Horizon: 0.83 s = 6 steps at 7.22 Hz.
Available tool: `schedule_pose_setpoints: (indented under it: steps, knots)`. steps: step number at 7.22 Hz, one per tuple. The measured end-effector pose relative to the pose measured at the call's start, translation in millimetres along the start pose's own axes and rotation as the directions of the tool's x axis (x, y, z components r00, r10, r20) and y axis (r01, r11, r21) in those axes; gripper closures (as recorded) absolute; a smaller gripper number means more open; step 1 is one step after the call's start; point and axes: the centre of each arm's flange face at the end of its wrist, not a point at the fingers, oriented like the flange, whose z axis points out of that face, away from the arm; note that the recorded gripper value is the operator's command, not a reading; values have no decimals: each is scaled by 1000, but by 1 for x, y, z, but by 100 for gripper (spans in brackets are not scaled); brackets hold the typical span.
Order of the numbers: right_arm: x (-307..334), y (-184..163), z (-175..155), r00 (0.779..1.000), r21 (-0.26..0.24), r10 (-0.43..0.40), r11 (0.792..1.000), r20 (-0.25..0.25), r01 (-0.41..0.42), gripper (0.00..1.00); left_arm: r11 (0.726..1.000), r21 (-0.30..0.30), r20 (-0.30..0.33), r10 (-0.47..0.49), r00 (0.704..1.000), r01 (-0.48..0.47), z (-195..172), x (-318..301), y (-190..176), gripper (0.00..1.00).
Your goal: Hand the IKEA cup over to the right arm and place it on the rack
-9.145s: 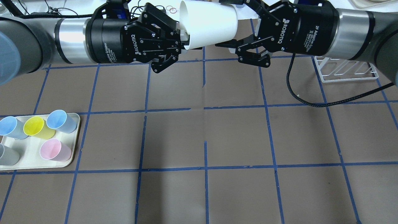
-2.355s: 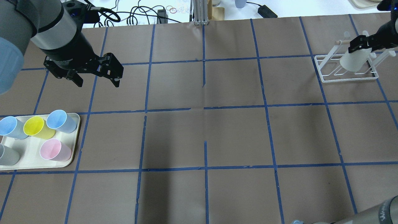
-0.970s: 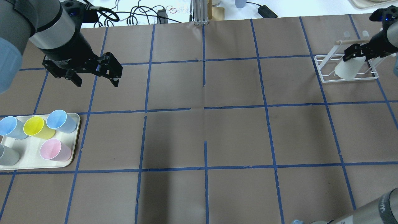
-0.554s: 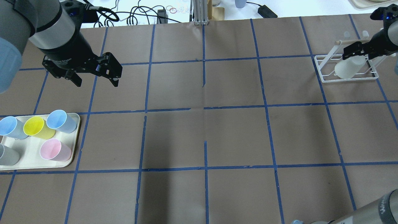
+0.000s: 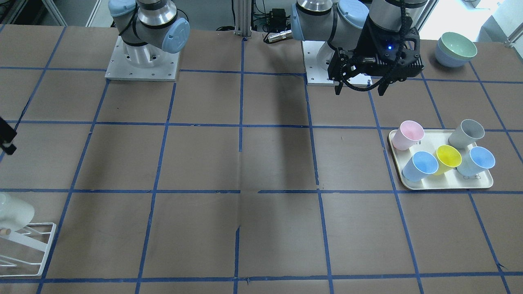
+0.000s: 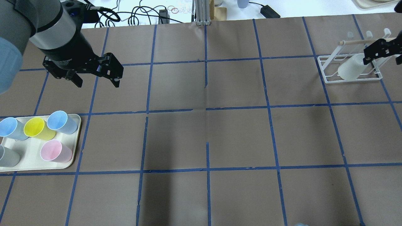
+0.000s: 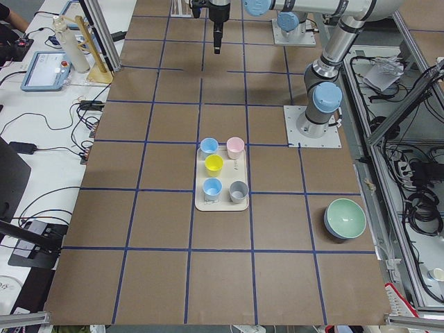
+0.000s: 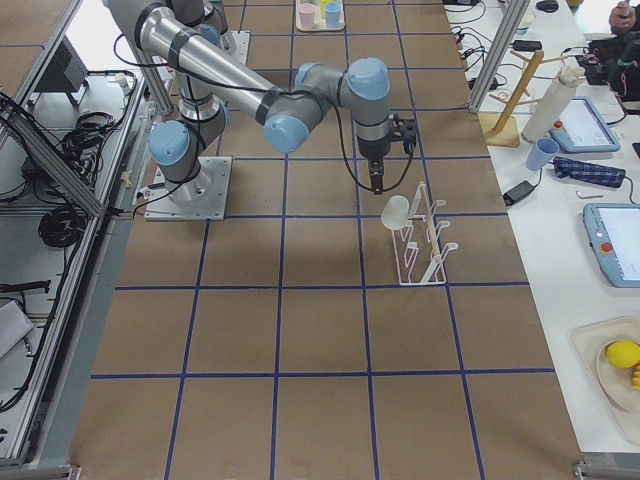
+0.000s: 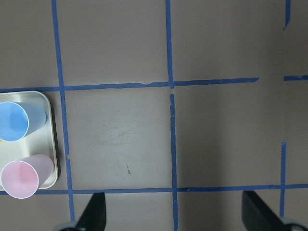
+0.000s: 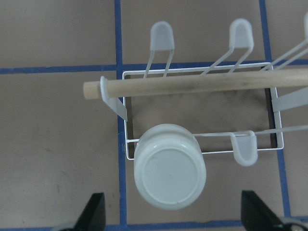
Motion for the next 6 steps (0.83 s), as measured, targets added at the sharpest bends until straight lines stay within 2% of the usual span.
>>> schedule_pose_setpoints:
  steps: [1,2,4,6]
  knots:
    - [-25,27,-29,999,-69,32,997,16,-31,0,1000,0,-1,1,1000,-1,0,0,0,0]
    - [-58,46,-53,999,-100,28,995,21,-26,0,1000,0,-1,1,1000,-1,0,0,0,0]
    - [-114,75,-83,1000,-114,-16,993,27,19,0,1000,0,-1,0,1000,0,0,0,0,0]
    - [-149,92,-95,999,-109,3,994,35,1,0,1000,0,0,0,1000,0,0,0,0,0]
